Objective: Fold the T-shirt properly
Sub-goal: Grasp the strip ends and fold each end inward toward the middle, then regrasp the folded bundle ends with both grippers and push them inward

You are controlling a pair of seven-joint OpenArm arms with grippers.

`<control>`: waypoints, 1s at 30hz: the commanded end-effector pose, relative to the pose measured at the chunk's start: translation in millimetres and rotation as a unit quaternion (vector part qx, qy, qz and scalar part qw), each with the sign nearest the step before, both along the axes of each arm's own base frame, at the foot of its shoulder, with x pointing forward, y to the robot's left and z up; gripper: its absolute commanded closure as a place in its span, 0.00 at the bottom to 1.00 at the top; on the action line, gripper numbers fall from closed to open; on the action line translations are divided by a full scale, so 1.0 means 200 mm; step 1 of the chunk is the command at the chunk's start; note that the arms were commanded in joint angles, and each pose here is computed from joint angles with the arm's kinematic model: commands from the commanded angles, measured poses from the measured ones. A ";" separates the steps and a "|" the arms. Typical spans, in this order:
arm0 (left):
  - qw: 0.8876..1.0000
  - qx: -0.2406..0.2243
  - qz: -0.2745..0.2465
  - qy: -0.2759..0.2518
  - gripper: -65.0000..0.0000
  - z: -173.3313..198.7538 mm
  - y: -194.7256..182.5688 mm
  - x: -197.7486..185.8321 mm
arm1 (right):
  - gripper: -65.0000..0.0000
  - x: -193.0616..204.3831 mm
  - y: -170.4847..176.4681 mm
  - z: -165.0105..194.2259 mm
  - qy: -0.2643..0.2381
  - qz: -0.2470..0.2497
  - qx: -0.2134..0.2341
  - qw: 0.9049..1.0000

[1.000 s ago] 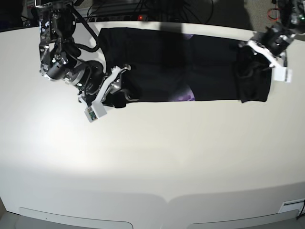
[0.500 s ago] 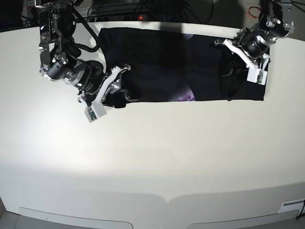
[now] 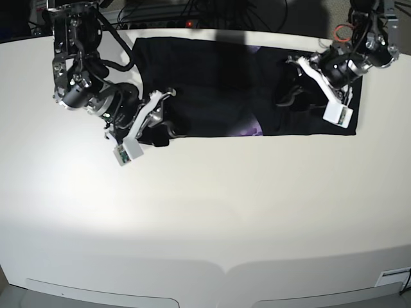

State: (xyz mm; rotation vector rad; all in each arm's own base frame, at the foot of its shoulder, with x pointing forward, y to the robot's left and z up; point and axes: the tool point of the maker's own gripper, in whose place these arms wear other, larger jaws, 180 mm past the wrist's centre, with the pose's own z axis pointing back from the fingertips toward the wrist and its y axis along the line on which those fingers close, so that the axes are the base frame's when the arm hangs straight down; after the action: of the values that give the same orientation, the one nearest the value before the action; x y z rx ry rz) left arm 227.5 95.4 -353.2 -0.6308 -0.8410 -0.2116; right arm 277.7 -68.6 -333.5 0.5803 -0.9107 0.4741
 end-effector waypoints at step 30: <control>0.992 0.073 0.104 -0.017 0.59 -0.21 0.48 0.16 | 0.54 -0.23 -0.47 -0.38 0.238 -0.060 -0.046 0.968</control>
State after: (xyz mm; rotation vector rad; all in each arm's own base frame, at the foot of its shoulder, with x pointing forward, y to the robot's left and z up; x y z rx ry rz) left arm 250.3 187.6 -409.1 -0.3966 -0.8555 -0.0869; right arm 225.9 -157.7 -414.8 0.5340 -0.4418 0.2346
